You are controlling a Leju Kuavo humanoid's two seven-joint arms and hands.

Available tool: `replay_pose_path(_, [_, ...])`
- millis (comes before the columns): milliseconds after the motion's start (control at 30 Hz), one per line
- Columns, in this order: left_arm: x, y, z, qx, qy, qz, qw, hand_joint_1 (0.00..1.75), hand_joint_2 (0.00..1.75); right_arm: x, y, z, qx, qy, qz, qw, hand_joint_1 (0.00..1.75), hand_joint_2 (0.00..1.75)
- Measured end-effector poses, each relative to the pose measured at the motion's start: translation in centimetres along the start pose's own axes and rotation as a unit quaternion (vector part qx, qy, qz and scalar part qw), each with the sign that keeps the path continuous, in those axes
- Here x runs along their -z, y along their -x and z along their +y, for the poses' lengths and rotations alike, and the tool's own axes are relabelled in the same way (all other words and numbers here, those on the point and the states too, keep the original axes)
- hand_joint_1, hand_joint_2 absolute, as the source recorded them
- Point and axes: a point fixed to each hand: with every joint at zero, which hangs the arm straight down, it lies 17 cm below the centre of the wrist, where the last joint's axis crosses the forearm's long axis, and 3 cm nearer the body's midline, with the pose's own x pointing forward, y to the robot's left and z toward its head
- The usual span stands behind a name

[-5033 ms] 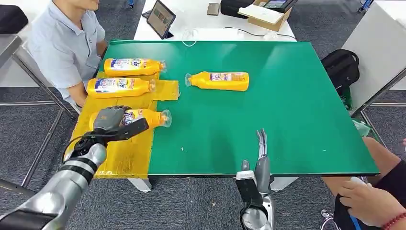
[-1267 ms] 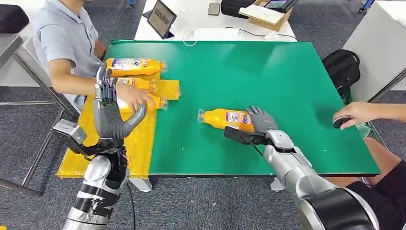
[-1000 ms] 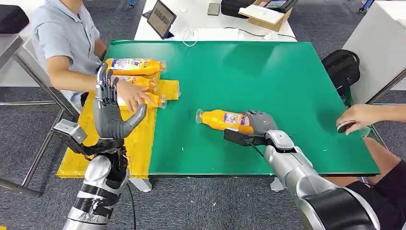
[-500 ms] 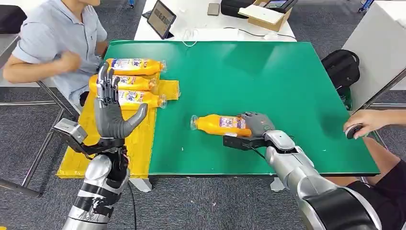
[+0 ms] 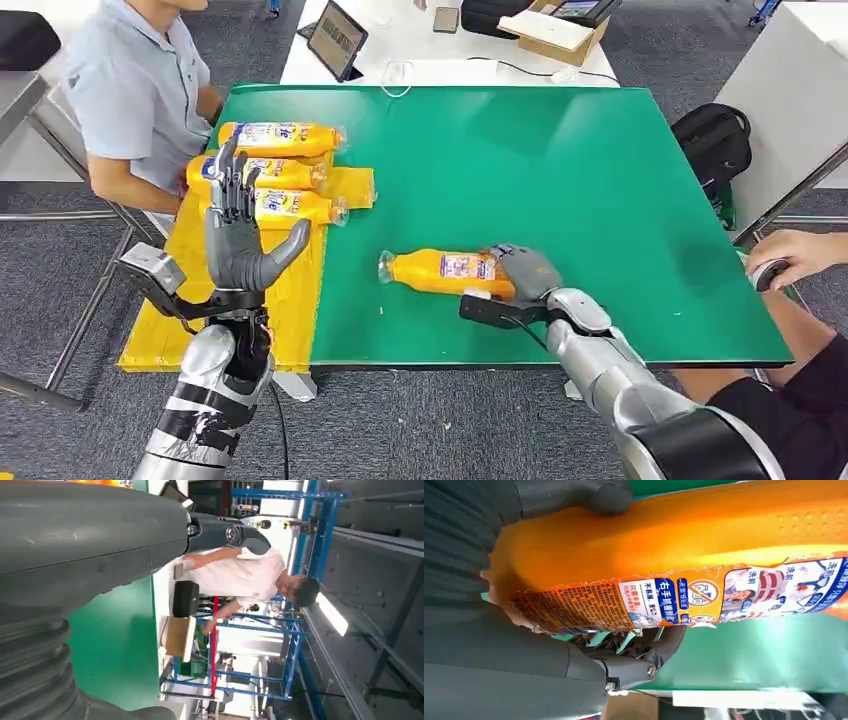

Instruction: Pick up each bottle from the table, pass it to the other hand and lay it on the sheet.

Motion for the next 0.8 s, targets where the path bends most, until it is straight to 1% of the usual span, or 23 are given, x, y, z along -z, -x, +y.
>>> replay_pose_path(100, [-0.2,0.2,0.6,0.001,-0.010,0.004,1.000,0.00,1.75,-0.2,-0.8,0.0,0.017,0.021,-0.015,1.000,1.75,1.75])
replay_pose_path(267, [-0.5,0.4,1.3,0.004,-0.020,0.005,1.000,0.00,1.75,-0.4,-1.4,0.3,0.025,0.028,-0.020,0.999,1.75,1.75])
replay_pose_path(367, [-0.7,-0.2,2.8,0.037,-0.060,-0.015,0.997,0.00,1.75,-0.5,-1.8,-0.2,0.041,0.053,-0.026,0.997,1.75,1.75])
replay_pose_path(400, [-0.9,-0.1,3.5,0.043,-0.077,-0.015,0.996,0.00,1.75,-0.6,-1.8,-0.4,0.048,0.065,-0.026,0.996,1.75,1.75])
replay_pose_path(433, [-1.2,0.2,4.1,0.039,-0.091,-0.006,0.995,0.00,1.75,-0.8,-1.8,-0.5,0.055,0.074,-0.023,0.995,1.75,1.75])
replay_pose_path(533, [-2.4,2.3,5.6,0.012,-0.124,0.046,0.991,0.00,1.75,-1.2,-1.6,-0.7,0.068,0.096,-0.014,0.993,1.75,1.75])
replay_pose_path(667, [-4.1,4.1,7.2,0.020,-0.152,0.076,0.985,0.00,1.75,-1.8,-1.1,-1.3,0.094,0.125,-0.008,0.988,1.75,1.75])
replay_pose_path(800, [-5.7,6.7,8.2,0.018,-0.172,0.131,0.976,0.00,1.75,-2.3,-0.9,-2.6,0.116,0.161,-0.006,0.980,1.75,1.75])
